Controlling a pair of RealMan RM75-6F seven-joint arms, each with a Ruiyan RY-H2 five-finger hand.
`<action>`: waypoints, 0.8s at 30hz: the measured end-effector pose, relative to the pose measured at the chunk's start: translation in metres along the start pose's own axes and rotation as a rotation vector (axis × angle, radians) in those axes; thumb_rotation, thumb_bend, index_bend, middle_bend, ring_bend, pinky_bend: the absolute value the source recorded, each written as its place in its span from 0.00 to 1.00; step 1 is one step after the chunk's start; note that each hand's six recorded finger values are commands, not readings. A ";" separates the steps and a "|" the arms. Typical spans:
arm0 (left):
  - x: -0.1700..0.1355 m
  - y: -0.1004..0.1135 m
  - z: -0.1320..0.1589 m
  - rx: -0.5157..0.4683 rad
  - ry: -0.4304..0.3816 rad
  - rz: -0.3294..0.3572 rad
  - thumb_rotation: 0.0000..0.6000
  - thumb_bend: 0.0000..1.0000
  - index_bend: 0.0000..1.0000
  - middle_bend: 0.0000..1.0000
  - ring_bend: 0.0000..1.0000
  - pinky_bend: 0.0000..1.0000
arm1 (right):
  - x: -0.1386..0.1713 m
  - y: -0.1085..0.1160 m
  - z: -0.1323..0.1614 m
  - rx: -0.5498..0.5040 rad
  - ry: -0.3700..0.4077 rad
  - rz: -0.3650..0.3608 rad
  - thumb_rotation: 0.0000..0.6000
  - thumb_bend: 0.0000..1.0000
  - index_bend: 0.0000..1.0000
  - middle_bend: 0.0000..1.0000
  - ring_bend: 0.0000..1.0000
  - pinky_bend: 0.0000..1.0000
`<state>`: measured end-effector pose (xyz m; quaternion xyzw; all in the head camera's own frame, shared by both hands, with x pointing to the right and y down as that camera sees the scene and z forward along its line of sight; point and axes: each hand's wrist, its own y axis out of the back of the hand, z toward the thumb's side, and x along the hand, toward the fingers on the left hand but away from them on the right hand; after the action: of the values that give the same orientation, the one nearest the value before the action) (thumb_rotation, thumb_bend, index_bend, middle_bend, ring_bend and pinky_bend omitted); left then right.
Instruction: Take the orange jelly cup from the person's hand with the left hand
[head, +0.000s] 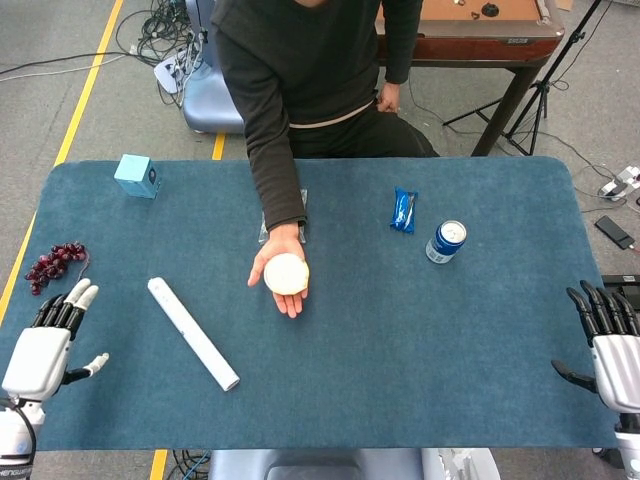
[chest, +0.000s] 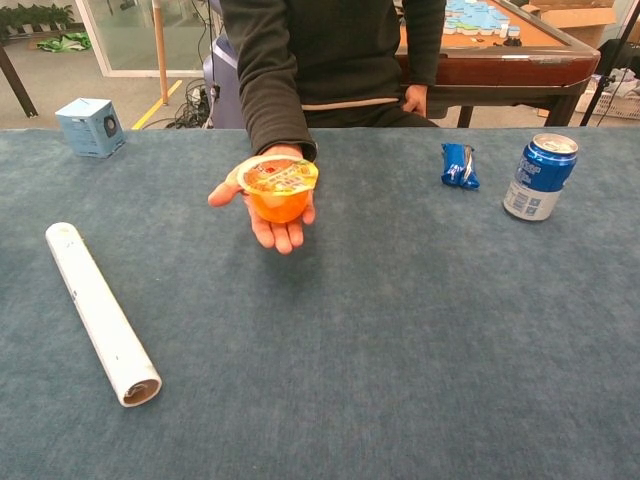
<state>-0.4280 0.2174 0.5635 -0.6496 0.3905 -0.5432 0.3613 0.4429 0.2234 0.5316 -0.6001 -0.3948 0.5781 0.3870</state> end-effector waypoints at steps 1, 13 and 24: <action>0.005 0.001 0.002 -0.008 -0.015 0.001 1.00 0.17 0.00 0.02 0.08 0.07 | -0.001 0.001 0.001 0.003 0.002 0.000 1.00 0.01 0.02 0.00 0.00 0.07; 0.083 0.003 0.051 -0.145 -0.241 -0.035 1.00 0.17 0.00 0.02 0.08 0.07 | -0.008 0.011 0.010 0.021 0.025 -0.032 1.00 0.01 0.02 0.00 0.00 0.06; 0.154 -0.002 0.113 -0.146 -0.428 -0.120 1.00 0.17 0.00 0.02 0.07 0.07 | -0.009 0.017 0.016 0.036 0.041 -0.039 1.00 0.01 0.02 0.00 0.00 0.06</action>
<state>-0.3004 0.0853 0.6139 -0.7964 0.3039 -0.3841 0.3548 0.4275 0.2089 0.5184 -0.5972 -0.3878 0.5649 0.4169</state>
